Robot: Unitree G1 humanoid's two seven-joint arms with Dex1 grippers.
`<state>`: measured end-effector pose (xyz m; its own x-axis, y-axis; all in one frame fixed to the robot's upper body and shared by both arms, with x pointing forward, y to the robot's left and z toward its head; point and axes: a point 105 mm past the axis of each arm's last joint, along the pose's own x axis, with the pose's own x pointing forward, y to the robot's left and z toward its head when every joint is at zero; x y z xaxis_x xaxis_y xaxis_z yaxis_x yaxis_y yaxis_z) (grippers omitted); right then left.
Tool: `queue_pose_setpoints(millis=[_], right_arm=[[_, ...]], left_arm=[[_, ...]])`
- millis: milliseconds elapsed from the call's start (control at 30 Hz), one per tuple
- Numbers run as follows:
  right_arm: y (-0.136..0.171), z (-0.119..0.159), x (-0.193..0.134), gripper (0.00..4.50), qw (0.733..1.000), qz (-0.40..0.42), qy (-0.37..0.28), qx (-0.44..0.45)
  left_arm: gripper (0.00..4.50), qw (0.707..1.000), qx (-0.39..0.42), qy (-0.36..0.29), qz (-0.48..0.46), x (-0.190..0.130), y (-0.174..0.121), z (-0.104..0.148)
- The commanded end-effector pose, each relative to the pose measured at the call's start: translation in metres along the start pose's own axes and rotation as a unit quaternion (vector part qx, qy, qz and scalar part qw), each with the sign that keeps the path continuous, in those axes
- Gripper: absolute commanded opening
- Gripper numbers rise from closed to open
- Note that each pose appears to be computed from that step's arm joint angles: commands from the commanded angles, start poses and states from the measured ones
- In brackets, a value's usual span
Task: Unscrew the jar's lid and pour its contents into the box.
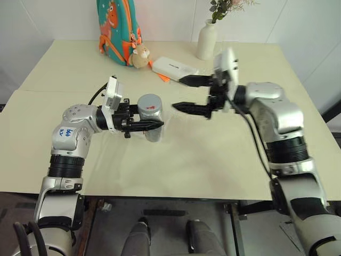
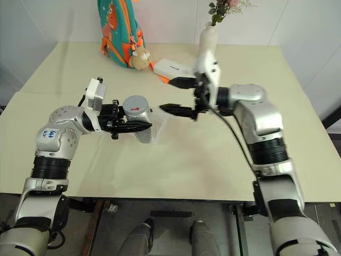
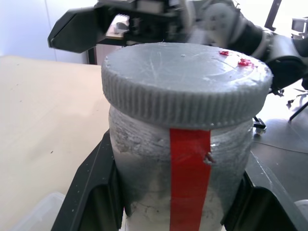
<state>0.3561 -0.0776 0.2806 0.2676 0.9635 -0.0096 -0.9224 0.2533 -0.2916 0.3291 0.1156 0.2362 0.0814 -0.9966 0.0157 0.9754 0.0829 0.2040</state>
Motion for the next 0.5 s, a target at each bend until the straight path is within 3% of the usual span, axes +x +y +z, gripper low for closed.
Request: queue_pose_setpoints(millis=[33,300,500], right_arm=[[0.009,0.018,-0.006,4.49,0.999,0.036,-0.031,-0.009],[0.048,0.043,0.024,4.49,0.989,0.117,-0.087,0.018],[0.059,0.038,0.062,4.49,0.992,0.110,-0.065,0.012]], left_arm=[[2.01,1.000,0.026,-0.008,-0.007,-0.002,-0.001,0.011],[2.01,1.000,0.030,-0.002,-0.004,-0.002,0.001,0.009],[2.01,1.000,0.030,-0.001,-0.007,0.001,0.001,0.008]])
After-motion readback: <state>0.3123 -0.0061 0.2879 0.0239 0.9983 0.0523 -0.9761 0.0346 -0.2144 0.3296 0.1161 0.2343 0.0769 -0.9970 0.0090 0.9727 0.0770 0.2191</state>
